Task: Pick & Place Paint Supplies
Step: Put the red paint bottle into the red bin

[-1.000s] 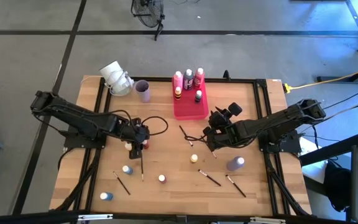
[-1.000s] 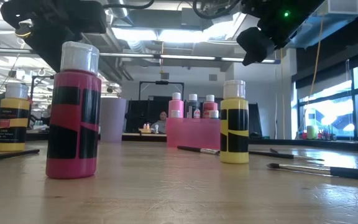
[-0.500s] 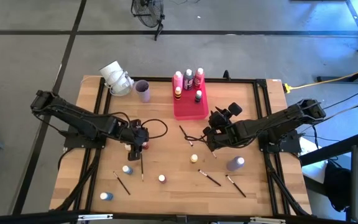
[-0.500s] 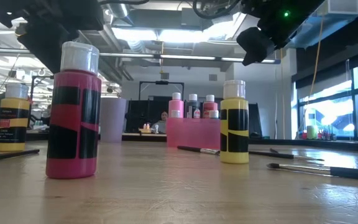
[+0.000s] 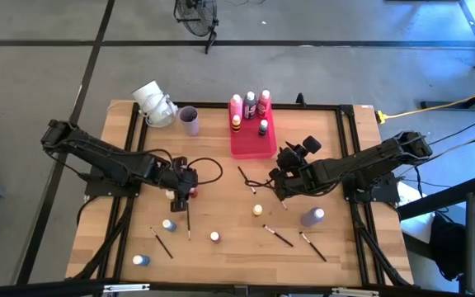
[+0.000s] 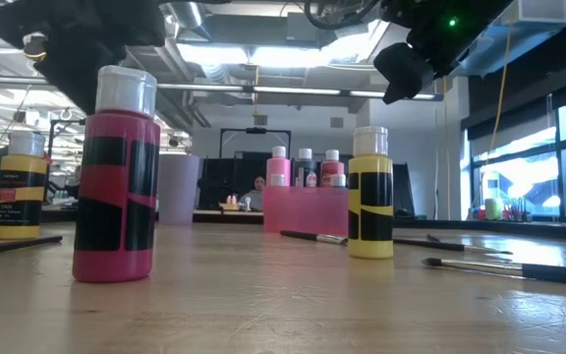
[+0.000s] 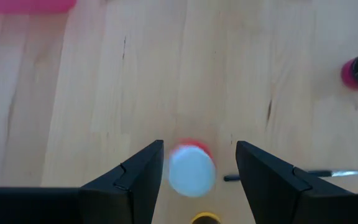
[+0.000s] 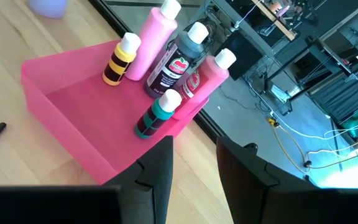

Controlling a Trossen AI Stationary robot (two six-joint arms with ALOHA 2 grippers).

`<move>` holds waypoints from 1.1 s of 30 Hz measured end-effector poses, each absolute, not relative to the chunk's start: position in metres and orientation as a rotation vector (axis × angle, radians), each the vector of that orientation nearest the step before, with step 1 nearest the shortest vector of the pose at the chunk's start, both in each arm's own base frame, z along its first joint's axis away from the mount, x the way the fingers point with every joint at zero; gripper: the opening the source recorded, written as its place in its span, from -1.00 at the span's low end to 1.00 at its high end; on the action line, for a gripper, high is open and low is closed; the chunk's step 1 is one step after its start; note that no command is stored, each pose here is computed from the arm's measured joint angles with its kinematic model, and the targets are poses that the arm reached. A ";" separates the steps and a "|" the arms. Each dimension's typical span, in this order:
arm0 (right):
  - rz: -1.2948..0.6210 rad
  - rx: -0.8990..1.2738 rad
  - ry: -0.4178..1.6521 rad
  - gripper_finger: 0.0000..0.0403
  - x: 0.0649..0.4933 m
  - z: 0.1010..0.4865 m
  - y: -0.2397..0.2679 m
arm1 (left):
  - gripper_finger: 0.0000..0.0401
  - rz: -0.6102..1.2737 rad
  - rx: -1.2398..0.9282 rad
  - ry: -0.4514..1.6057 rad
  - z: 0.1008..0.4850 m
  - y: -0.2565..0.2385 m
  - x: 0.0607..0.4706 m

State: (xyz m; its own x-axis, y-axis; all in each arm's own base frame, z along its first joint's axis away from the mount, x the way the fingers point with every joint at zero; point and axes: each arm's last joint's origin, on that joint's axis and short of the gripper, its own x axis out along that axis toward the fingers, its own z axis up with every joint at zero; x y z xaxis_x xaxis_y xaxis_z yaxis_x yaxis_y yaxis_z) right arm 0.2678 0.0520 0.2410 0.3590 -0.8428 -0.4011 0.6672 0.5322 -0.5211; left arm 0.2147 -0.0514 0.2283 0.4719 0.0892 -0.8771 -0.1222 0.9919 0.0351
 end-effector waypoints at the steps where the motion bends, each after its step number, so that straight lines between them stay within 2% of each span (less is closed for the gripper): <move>1: -0.991 -0.289 0.692 -0.37 0.268 0.241 0.052 | -0.01 0.128 -0.037 1.063 0.231 -0.052 0.216; 33: -0.985 -0.291 0.699 -0.37 0.268 0.241 0.052 | -0.01 0.188 -0.092 1.106 0.224 -0.049 0.210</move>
